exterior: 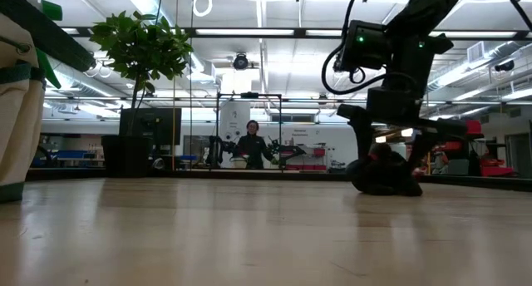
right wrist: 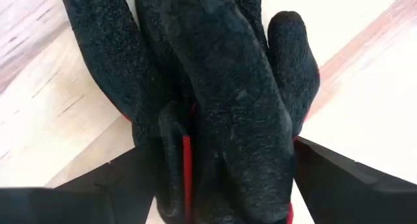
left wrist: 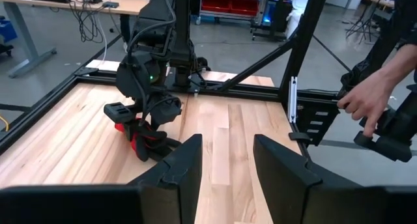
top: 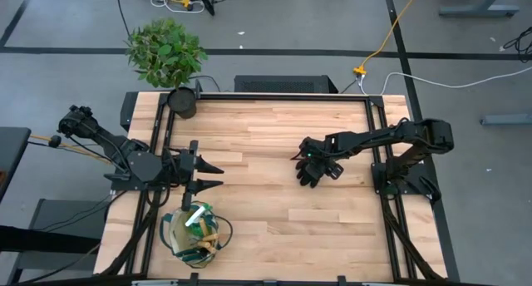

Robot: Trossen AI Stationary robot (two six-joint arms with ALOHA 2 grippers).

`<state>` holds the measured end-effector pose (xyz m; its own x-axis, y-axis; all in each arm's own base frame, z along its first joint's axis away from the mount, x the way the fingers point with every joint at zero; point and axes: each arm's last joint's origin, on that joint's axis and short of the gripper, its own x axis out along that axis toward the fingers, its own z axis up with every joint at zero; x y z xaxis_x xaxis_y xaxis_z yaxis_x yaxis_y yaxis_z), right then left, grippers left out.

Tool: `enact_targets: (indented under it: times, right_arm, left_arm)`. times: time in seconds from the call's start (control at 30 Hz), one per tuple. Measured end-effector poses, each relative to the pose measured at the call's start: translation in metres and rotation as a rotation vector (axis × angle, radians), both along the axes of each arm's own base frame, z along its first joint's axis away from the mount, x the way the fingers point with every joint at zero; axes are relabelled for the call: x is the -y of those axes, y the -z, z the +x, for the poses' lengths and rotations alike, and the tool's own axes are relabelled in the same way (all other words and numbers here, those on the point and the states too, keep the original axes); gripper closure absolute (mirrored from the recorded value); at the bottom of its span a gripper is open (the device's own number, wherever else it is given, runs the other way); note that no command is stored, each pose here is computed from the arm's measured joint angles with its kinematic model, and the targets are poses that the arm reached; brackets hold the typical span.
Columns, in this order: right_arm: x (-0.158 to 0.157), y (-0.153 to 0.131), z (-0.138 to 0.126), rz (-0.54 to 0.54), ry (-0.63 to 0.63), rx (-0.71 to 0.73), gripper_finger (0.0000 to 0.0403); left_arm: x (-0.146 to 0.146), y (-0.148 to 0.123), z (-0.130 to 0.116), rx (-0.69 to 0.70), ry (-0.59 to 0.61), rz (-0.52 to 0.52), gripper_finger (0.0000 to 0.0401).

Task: Pick & Place Garden tools in Gardening bag
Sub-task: Put the gloves into the gardening bag

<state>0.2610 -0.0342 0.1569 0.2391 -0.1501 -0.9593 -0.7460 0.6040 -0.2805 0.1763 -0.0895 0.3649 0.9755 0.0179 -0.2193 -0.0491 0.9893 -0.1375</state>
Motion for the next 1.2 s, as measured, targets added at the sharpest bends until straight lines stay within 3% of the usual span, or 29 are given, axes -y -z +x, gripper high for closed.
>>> enact_targets:
  times: [0.3,1.0,1.2]
  right_arm:
    - [0.0015,-0.0014,-0.0006,-0.056,0.016,-0.003,0.0129]
    - [0.0010,-0.0013,-0.0008,-0.041,0.013,-0.003,0.0289]
    - [0.0010,-0.0013,-0.0008,-0.026,0.072,0.007,0.0336]
  left_arm:
    - [0.0000,0.0000,0.0000,0.000,0.000,0.000,0.0257]
    - [0.0000,0.0000,0.0000,0.000,-0.001,-0.005,0.0257]
    - [0.0000,0.0000,0.0000,0.000,-0.001,-0.006,0.0257]
